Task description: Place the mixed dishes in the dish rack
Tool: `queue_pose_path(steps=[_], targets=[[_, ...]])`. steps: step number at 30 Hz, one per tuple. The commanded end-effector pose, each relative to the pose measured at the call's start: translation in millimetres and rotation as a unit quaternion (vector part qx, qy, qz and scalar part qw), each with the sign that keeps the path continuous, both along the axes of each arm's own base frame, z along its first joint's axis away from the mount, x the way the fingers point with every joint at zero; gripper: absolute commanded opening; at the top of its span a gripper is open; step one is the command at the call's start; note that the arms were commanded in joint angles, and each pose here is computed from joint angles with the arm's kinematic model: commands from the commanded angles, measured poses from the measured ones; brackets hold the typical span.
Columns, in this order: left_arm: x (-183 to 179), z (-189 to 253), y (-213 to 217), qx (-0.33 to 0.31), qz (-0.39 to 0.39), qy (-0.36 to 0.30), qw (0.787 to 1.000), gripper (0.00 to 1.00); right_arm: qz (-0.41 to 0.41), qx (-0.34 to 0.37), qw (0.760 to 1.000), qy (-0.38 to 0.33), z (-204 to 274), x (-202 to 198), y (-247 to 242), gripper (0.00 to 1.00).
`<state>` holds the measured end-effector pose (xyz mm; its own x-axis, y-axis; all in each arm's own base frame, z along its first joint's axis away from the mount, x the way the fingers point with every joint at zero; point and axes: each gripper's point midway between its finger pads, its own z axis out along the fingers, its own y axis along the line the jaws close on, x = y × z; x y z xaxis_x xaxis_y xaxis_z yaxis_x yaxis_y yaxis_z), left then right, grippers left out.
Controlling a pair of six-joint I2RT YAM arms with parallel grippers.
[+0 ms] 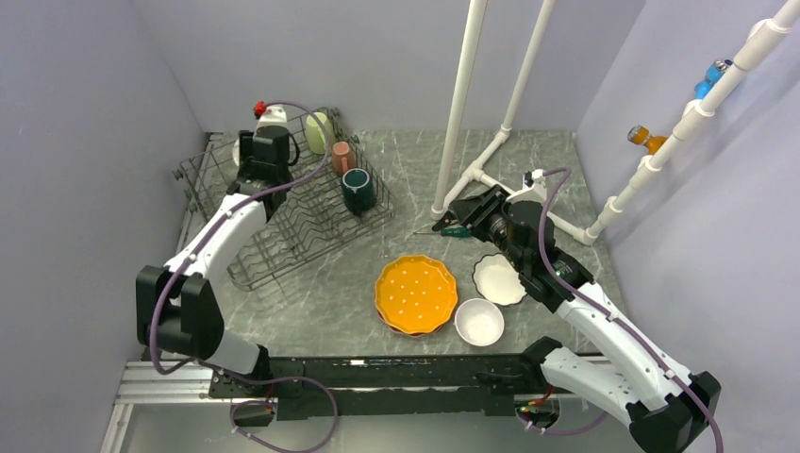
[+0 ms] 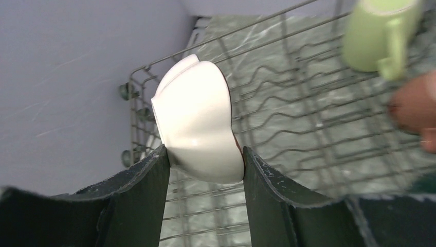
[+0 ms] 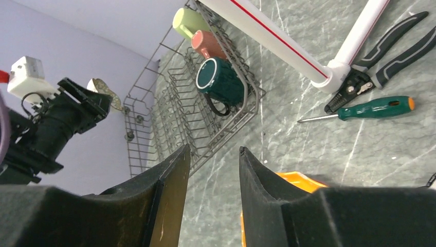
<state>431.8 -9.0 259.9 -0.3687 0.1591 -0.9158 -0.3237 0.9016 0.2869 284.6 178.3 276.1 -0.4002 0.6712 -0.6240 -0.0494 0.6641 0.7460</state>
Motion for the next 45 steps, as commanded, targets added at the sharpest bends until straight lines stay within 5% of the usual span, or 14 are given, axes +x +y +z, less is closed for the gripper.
queue_pose_path(steps=[1, 13, 39, 42, 45], targets=[[15, 16, 38, 0.031, 0.024, -0.003, 0.999, 0.0, -0.007, -0.018, 1.0, -0.024, 23, -2, -9, 0.42], [34, -44, 100, 0.113, 0.126, 0.08, 0.982, 0.0, 0.005, -0.012, 1.0, -0.006, 27, -7, -5, 0.42], [44, -138, 177, 0.09, 0.218, 0.205, 0.95, 0.0, 0.008, -0.029, 0.999, 0.012, 12, -15, -10, 0.42], [46, -141, 178, 0.086, 0.215, 0.212, 0.949, 0.12, 0.014, -0.025, 1.0, 0.013, 10, -15, -7, 0.42], [50, -144, 173, 0.072, 0.198, 0.217, 0.953, 0.35, 0.02, -0.024, 0.999, 0.017, 8, -15, -4, 0.42]])
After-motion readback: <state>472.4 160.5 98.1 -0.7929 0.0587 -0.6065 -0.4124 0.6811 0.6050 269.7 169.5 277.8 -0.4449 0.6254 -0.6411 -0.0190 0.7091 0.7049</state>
